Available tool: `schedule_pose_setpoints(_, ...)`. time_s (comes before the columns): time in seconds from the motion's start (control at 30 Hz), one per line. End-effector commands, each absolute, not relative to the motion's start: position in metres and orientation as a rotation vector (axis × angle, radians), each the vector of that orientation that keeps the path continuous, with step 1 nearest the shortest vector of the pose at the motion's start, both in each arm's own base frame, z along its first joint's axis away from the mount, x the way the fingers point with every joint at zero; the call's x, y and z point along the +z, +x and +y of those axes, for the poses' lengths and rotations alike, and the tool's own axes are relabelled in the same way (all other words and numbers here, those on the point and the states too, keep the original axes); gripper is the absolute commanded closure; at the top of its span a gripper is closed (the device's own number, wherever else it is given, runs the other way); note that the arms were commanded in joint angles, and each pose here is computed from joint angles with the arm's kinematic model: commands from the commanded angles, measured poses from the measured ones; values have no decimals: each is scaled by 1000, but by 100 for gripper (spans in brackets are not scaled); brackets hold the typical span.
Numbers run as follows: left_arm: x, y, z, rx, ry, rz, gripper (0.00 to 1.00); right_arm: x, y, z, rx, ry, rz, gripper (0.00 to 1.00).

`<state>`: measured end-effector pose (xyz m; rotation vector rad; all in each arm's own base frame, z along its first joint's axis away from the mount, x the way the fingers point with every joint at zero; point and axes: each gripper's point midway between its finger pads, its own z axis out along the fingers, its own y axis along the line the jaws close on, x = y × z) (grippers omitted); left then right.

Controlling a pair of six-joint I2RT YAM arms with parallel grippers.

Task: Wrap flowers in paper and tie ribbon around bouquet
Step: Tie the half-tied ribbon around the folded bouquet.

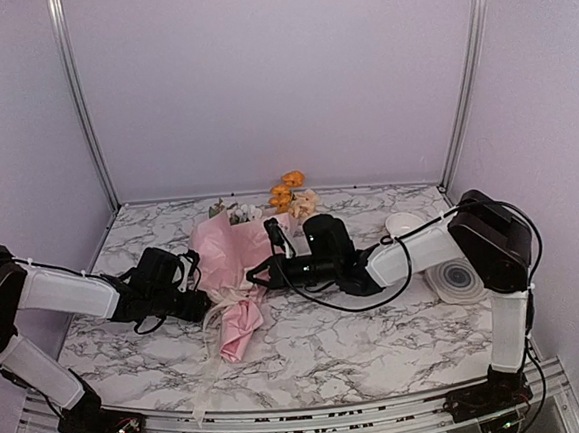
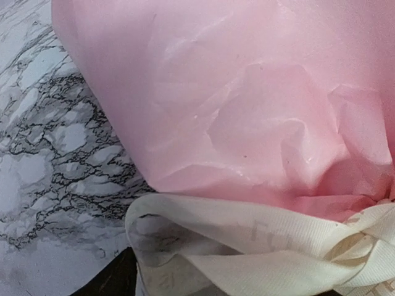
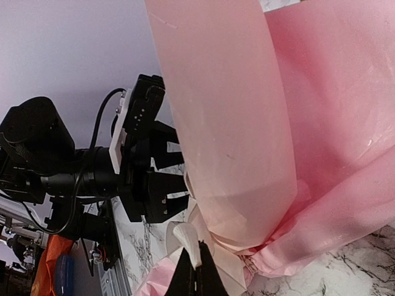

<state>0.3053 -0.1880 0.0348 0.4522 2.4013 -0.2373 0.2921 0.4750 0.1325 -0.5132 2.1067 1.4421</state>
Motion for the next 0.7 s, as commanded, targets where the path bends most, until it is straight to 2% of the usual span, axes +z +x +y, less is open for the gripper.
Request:
schedule_pose_setpoints(0.0,32,312,-206,-295,549,2369,58,135,294,476,1447,-532,2095,100)
schedule_pose_setpoints(0.07,31,315,-207,-289,546,2372,92,133,293,471,1400,-555,2101,100)
schedule_pose_setpoints(0.1,31,316,-207,-288,540,2373,100,132,293,468,1377,-563,2105,100)
schedule_pose_setpoints(0.47,13,306,-184,-217,404,2437,100,109,286,425,1287,-526,2174,100)
schedule_pose_setpoints(0.67,13,305,-177,-185,388,2435,100,96,301,400,1225,-482,2223,100)
